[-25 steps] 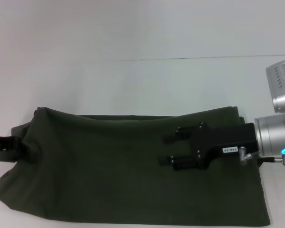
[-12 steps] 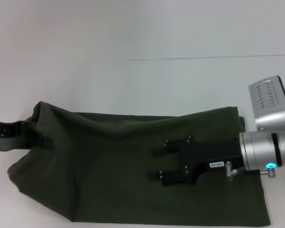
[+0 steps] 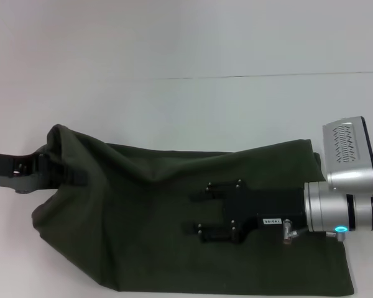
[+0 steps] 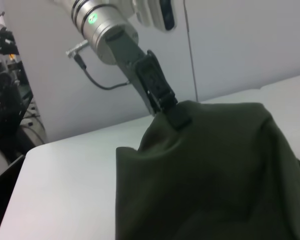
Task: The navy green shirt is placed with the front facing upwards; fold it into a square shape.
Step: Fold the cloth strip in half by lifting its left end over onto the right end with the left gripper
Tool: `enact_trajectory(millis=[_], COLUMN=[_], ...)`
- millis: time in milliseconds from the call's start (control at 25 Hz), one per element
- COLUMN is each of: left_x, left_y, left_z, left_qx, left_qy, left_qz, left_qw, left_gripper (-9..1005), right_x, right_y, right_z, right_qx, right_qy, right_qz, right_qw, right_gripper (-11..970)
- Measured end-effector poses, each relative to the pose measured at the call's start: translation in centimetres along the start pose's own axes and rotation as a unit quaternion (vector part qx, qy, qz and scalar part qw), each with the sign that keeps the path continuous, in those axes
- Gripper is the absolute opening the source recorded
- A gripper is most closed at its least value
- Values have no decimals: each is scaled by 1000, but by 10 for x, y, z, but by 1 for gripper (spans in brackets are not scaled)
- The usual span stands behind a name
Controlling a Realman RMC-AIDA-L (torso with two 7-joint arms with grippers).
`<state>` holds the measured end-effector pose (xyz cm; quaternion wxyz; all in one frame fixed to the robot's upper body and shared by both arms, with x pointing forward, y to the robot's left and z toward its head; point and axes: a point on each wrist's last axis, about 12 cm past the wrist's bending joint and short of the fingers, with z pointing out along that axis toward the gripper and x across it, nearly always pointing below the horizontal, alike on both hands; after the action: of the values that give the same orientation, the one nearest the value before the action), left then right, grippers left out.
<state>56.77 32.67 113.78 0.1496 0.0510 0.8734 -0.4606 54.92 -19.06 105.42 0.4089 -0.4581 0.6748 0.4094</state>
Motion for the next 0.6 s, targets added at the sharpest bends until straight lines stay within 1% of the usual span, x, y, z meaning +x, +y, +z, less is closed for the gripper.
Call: enact_trajectory(millis=[160, 320, 520, 600], left_x=[2, 4, 7, 8], left_y=[-2, -6, -13, -18], left_z=[5, 12, 20, 25], left_qx=[22, 43, 69, 91], left_qy=[-7, -7, -3, -5], left_qz=[4, 10, 16, 22], left_qw=[1000, 999, 997, 996], left_gripper=[40, 40, 41, 41], right_x=[4, 12, 19, 20], right_y=[0, 4, 7, 8], right_z=[1, 8, 16, 19], right_qx=[8, 8, 13, 16], right_qy=[7, 18, 27, 23], right_qz=[-2, -26, -47, -55], right_qw=[1000, 999, 998, 998], right_gripper=[683, 680, 677, 676])
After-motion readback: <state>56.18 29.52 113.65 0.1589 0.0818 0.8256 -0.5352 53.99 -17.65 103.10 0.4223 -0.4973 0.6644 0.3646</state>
